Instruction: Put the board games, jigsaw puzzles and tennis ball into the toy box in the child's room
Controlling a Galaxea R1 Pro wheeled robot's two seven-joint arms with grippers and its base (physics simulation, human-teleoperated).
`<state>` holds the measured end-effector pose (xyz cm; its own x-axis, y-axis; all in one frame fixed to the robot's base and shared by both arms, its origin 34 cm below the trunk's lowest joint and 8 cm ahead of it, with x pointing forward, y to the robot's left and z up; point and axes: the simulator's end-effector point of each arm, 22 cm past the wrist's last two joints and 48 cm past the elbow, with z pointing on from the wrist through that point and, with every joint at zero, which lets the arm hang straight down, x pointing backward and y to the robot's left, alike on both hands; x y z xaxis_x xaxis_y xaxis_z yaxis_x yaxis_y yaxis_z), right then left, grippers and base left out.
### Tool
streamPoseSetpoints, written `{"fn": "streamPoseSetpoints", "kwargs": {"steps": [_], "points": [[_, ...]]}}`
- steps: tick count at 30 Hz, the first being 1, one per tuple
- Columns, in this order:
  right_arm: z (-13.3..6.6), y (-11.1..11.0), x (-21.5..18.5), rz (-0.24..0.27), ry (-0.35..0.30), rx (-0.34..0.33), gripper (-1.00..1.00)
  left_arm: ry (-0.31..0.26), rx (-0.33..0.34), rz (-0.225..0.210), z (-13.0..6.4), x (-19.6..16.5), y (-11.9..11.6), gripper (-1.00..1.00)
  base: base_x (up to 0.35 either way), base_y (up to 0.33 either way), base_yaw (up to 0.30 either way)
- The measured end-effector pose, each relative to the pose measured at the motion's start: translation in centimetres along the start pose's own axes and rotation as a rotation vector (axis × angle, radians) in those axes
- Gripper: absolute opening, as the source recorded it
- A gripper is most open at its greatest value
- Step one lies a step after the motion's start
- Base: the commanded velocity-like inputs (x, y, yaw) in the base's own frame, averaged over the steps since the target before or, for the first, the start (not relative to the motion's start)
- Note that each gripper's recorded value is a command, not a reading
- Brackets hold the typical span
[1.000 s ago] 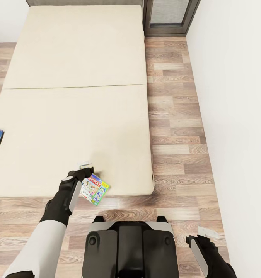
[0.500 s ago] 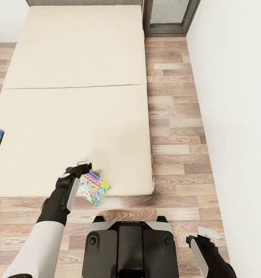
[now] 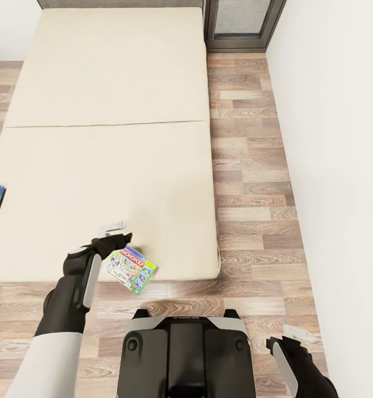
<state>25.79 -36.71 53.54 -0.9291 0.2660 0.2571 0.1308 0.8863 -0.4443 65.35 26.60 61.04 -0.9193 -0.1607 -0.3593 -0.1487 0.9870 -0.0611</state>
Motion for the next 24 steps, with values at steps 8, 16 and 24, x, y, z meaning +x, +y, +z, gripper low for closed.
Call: {"fn": "streamPoseSetpoints", "kwargs": {"steps": [8,16,24], "points": [[0.0,0.0,-0.1,0.002,-0.004,0.000,1.00,0.074,0.118,-0.053,-1.4,0.9,-0.8,1.00,0.000,0.000,0.000],[0.0,0.0,-0.4,0.009,-0.018,-0.001,1.00,0.105,0.291,-0.134,-3.2,0.5,-0.2,1.00,0.000,0.000,0.000],[0.0,0.1,-0.4,0.010,-0.022,-0.002,1.00,0.114,0.513,-0.146,-6.4,0.1,0.4,1.00,0.000,0.000,0.000]]}}
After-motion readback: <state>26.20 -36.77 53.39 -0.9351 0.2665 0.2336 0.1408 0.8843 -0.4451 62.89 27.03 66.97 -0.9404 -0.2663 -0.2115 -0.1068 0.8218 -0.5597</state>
